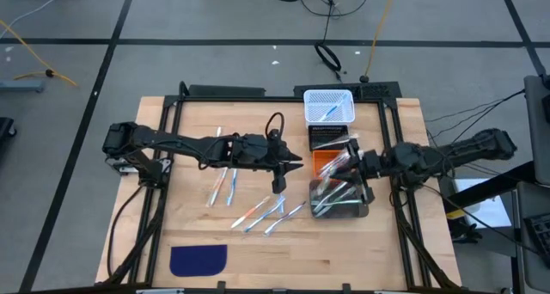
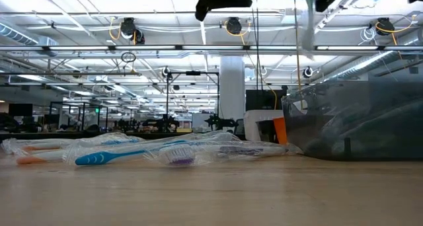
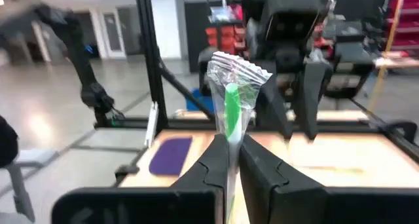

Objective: Pick & Place Toothbrushes
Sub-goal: Put the green toothbrush into the gray bin

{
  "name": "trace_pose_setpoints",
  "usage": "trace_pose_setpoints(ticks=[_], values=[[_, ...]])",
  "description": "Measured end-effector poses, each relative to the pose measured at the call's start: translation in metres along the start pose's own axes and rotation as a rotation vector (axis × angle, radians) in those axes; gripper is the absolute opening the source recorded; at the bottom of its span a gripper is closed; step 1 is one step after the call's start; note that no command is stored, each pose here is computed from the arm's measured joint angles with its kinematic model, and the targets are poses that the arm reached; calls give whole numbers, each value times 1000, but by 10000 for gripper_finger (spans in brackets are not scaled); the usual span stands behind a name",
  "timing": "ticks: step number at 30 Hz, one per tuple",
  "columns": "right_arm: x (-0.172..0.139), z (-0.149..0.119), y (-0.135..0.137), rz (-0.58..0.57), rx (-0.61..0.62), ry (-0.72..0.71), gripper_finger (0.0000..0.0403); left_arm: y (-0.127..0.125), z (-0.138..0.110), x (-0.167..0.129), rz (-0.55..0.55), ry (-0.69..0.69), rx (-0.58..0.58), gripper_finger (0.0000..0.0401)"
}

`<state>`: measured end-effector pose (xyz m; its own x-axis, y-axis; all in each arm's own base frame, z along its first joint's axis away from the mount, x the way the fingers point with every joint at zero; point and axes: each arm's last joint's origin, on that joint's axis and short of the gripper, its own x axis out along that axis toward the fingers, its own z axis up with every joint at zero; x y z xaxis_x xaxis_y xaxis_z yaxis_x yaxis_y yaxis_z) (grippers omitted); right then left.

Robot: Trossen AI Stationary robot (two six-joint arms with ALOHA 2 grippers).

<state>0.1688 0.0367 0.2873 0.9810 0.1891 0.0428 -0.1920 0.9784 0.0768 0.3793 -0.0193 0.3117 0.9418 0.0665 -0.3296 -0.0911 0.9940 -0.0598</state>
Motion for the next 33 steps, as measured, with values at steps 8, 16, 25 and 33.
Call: trace_pose_setpoints(ticks=[8, 16, 25, 33], values=[[-5, -24, 32, -137, 4, 50, 11, -5, -1, -1, -13, 8, 6, 88], [-24, -69, 36, -257, 122, -100, 11, -5, -1, -1, -12, 7, 6, 88], [-36, -102, 34, -318, 196, -98, 11, -5, -1, -1, -12, 7, 9, 88], [-25, -112, 40, -319, 197, -90, 11, -5, -1, -1, -3, 7, 30, 88]])
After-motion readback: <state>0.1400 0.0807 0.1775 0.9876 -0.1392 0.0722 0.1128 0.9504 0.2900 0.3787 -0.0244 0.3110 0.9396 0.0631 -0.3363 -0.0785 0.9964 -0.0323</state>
